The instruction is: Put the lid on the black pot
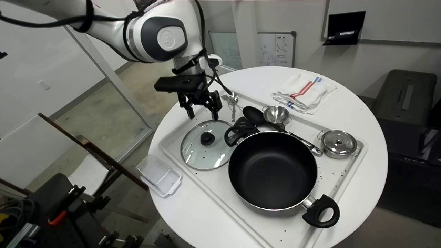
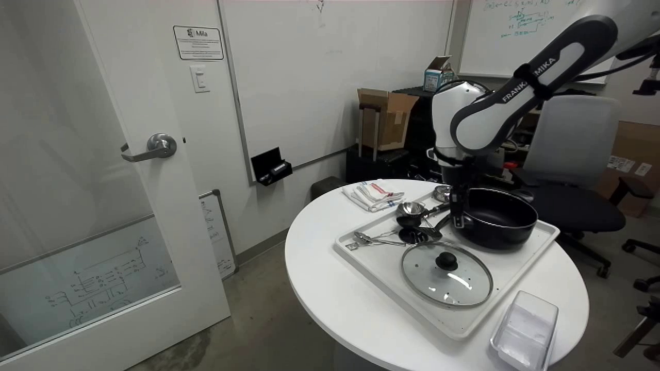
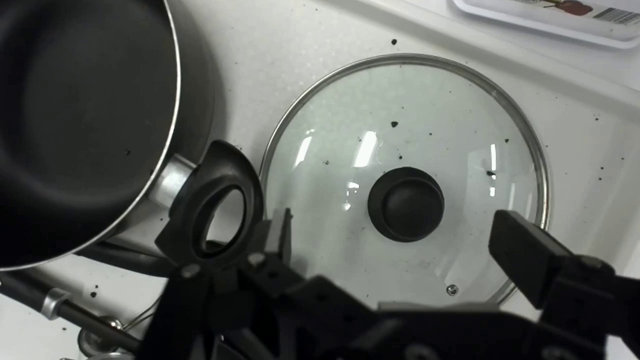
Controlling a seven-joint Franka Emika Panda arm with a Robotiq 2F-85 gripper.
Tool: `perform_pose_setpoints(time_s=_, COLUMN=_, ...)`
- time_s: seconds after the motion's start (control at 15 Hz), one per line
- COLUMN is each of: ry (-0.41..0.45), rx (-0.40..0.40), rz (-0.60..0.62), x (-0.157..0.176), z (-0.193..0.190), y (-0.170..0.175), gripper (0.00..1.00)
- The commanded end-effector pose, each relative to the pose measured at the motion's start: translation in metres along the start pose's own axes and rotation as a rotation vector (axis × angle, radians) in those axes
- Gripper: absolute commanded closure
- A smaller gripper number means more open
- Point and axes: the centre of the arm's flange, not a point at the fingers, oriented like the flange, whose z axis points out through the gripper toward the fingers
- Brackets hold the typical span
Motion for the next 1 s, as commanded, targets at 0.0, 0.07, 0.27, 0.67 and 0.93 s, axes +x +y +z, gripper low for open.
perform_pose_setpoints(time_s=0.0, ry=-0.006, rx=-0.038, rz=-0.021, x=0.019, z=0.007, y=0.004, gripper=0.0)
perform_pose_setpoints(time_s=0.07, ry=-0.014, rx=-0.043, rz=-0.037, x=0.023, z=0.01, y=0.002, gripper=0.0)
perform_pose_setpoints(time_s=0.27, ry=-0.032, rx=-0.075, rz=-0.075, x=0.031, z=0.02, y=-0.003, gripper=0.0)
perform_pose_setpoints(time_s=0.67, ry=-0.032, rx=-0.067, rz=-0.075, x=0.024, z=0.024, y=-0.008, gripper=0.0)
perform_pose_setpoints(time_s=0.93, ry=-0.036, rx=-0.07, rz=-0.089, x=0.024, z=0.035, y=-0.016, gripper=0.0)
